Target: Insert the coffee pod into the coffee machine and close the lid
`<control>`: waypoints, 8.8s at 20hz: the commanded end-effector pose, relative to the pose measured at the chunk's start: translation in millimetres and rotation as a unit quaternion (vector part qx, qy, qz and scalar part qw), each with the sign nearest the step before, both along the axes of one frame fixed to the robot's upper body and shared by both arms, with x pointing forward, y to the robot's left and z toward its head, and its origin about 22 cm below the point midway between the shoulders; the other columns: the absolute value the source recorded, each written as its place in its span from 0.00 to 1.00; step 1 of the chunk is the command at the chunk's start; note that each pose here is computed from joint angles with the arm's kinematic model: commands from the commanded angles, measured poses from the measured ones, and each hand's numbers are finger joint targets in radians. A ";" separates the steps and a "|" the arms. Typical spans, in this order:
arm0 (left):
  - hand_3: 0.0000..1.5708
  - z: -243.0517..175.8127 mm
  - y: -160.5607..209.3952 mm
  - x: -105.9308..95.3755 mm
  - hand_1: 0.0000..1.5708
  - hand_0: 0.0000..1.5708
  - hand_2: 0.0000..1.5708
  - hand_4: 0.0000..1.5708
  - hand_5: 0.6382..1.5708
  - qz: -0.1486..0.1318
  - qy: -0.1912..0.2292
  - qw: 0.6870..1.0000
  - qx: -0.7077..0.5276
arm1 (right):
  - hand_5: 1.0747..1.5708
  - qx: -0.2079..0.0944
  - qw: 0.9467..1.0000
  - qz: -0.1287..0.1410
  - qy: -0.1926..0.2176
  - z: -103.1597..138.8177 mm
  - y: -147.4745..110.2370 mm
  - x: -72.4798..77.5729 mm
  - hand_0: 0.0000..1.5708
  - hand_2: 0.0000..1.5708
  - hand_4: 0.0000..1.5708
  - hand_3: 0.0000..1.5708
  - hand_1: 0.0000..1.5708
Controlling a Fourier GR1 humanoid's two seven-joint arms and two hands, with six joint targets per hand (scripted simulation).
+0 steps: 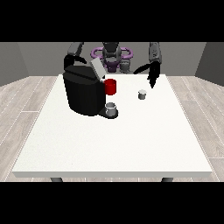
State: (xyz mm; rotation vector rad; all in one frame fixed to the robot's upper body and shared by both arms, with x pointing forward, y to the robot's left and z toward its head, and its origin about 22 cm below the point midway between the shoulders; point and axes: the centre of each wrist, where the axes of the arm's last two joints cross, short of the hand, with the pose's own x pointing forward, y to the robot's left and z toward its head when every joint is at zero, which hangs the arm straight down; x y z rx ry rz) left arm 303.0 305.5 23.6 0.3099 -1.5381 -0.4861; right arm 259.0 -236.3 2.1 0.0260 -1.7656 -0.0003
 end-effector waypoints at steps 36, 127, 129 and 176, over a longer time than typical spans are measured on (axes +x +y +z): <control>0.64 -15.3 31.0 66.1 0.72 0.72 0.75 0.00 1.00 -0.018 0.085 0.971 0.223 | 1.00 -0.010 1.000 -0.001 -0.001 6.0 12.0 40.0 0.00 0.00 0.24 0.00 0.00; 0.91 219.8 -54.7 156.9 0.95 0.95 0.96 0.45 1.00 -0.020 -0.113 0.986 0.125 | 1.00 -0.025 0.998 0.052 -0.027 19.3 -22.9 101.8 0.00 0.00 0.17 0.00 0.00; 0.89 231.1 -43.0 155.0 0.94 0.94 0.95 0.45 1.00 -0.018 -0.108 0.984 0.142 | 1.00 -0.022 0.998 0.047 -0.028 8.1 -27.2 97.0 0.00 0.00 0.17 0.00 0.00; 0.00 -132.2 7.9 -49.4 0.00 0.00 0.00 0.18 1.00 -0.036 0.103 0.965 -0.237 | 1.00 -0.080 0.994 0.070 -0.019 12.4 58.9 -15.1 0.00 0.00 0.28 0.00 0.00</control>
